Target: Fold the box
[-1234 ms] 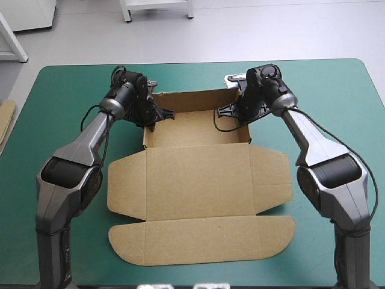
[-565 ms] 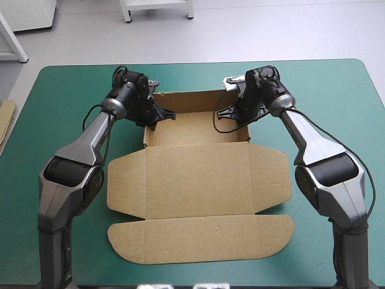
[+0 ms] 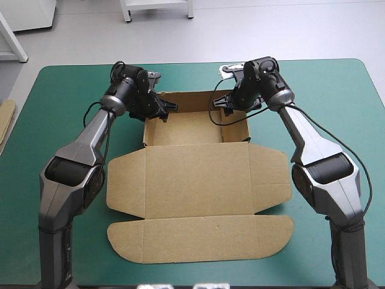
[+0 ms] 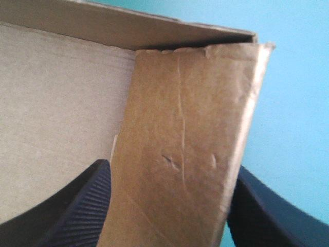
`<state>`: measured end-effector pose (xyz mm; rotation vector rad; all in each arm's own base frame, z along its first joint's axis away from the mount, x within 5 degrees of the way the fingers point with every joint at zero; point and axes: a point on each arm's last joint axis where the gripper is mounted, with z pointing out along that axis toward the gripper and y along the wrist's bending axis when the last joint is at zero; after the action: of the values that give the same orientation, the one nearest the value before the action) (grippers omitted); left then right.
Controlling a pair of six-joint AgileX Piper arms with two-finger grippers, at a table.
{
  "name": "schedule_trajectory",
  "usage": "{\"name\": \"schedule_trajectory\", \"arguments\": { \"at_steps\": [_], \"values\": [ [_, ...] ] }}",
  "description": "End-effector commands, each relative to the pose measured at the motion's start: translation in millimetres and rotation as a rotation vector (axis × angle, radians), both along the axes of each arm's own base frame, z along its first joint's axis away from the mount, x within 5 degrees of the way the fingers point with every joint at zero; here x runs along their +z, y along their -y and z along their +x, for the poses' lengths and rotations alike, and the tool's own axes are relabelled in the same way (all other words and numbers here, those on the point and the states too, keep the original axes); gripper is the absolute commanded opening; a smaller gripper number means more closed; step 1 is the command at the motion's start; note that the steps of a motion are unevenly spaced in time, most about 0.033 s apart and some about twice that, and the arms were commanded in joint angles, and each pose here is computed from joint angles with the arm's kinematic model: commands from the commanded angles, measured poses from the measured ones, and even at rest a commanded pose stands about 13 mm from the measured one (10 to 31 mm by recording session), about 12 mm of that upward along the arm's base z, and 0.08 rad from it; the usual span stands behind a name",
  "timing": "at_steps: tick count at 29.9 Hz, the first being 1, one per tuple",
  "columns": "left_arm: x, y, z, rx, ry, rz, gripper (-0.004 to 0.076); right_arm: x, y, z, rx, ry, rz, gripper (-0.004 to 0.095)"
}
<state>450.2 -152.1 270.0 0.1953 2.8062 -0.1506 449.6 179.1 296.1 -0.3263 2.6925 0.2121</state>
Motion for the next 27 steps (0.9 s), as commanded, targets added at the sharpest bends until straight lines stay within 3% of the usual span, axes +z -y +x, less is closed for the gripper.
{"name": "schedule_trajectory", "arguments": {
  "at_steps": [1, 4, 15, 27],
  "values": [
    [60.5, -3.1, -16.9, -0.033, 0.147, -0.045, 0.0498, 48.0, 8.1, -13.5, 0.004, 0.108, 0.022, 0.0594],
    [77.3, -4.2, -20.7, -0.061, 0.220, -0.055, 0.0498, 55.2, 12.6, -15.5, -0.003, 0.134, -0.002, 0.0592],
    [132.5, -5.5, -57.2, -0.204, 0.308, -0.138, 0.0498, 85.2, 22.1, -29.4, -0.008, 0.191, 0.029, 0.0554],
    [191.9, -18.5, -103.8, -0.231, 0.442, -0.173, 0.0498, 127.5, 31.7, -55.2, 0.003, 0.285, 0.054, 0.0554]
  ]
}}
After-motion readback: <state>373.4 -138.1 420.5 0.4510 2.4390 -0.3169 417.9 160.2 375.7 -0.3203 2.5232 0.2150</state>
